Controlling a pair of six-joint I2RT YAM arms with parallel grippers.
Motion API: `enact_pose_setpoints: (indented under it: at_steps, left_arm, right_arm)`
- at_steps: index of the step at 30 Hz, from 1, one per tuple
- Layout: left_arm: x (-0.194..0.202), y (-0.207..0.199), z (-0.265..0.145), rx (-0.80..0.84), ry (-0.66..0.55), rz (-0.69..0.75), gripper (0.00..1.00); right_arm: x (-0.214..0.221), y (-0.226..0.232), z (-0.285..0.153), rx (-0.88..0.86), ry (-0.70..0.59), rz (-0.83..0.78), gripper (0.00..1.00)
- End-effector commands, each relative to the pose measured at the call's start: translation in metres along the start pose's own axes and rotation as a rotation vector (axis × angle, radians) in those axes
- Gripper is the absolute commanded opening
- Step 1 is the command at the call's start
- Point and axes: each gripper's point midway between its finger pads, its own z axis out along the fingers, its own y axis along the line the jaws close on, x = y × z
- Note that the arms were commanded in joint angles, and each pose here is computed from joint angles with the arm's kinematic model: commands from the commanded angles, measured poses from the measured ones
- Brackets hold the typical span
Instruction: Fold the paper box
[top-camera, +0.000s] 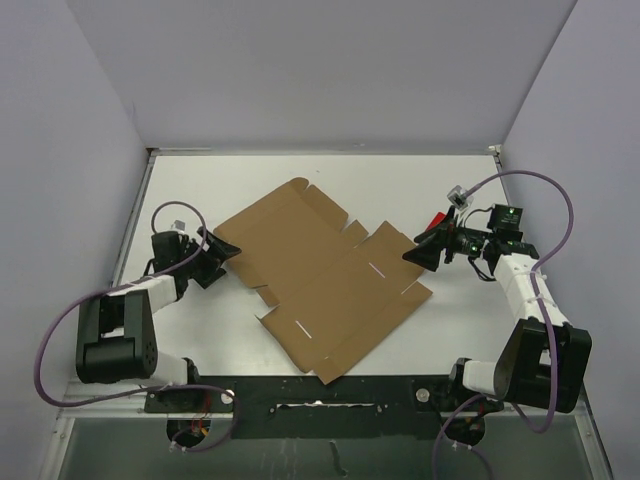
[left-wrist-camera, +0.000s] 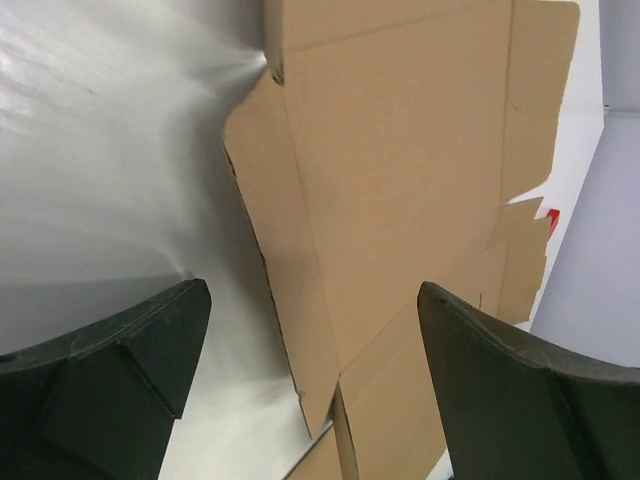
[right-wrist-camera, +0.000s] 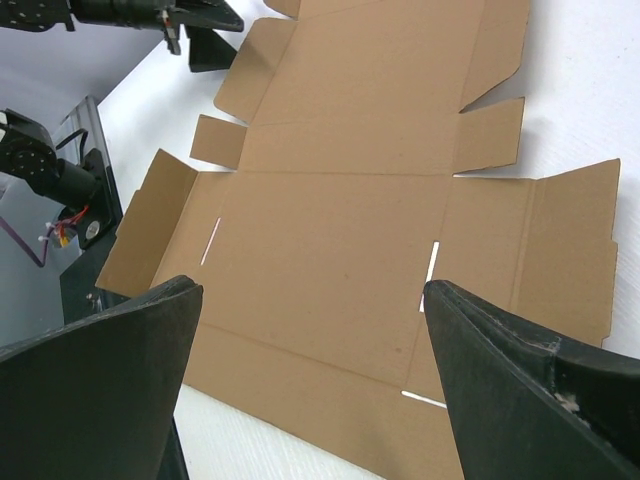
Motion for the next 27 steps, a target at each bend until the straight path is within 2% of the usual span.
enact_pose_setpoints:
  at_steps: [1, 6, 10, 12, 15, 17, 20, 27]
  left_arm:
    - [-0.031, -0.019, 0.019, 0.100, -0.086, 0.056, 0.82]
    - [-0.035, -0.020, 0.036, 0.137, -0.076, 0.045, 0.72]
    - [-0.034, -0.015, 0.044, 0.138, -0.062, 0.033, 0.58]
    - [-0.033, -0.014, 0.048, 0.150, -0.053, 0.031, 0.49]
    - [-0.031, -0.015, 0.051, 0.172, -0.040, 0.030, 0.28]
    - [-0.033, -0.023, 0.051, 0.203, -0.042, 0.047, 0.14]
    - [-0.042, -0.043, 0.042, 0.263, -0.058, 0.116, 0.00]
    - [-0.070, -0.122, -0.007, 0.424, -0.188, 0.436, 0.00]
  right_arm:
    - [-0.009, 0.005, -0.001, -0.030, -0.020, -0.036, 0.98]
    - [-0.010, 0.004, -0.001, -0.029, -0.020, -0.036, 0.98]
    - [-0.010, 0.004, -0.001, -0.028, -0.019, -0.035, 0.98]
    - [-0.009, 0.004, 0.000, -0.028, -0.018, -0.034, 0.98]
    - [-0.009, 0.003, 0.000, -0.028, -0.017, -0.032, 0.98]
    - [-0.009, 0.003, 0.000, -0.025, -0.015, -0.031, 0.98]
    - [-0.009, 0.002, 0.000, -0.025, -0.013, -0.033, 0.98]
    - [-0.012, 0.013, -0.003, -0.063, -0.010, -0.086, 0.98]
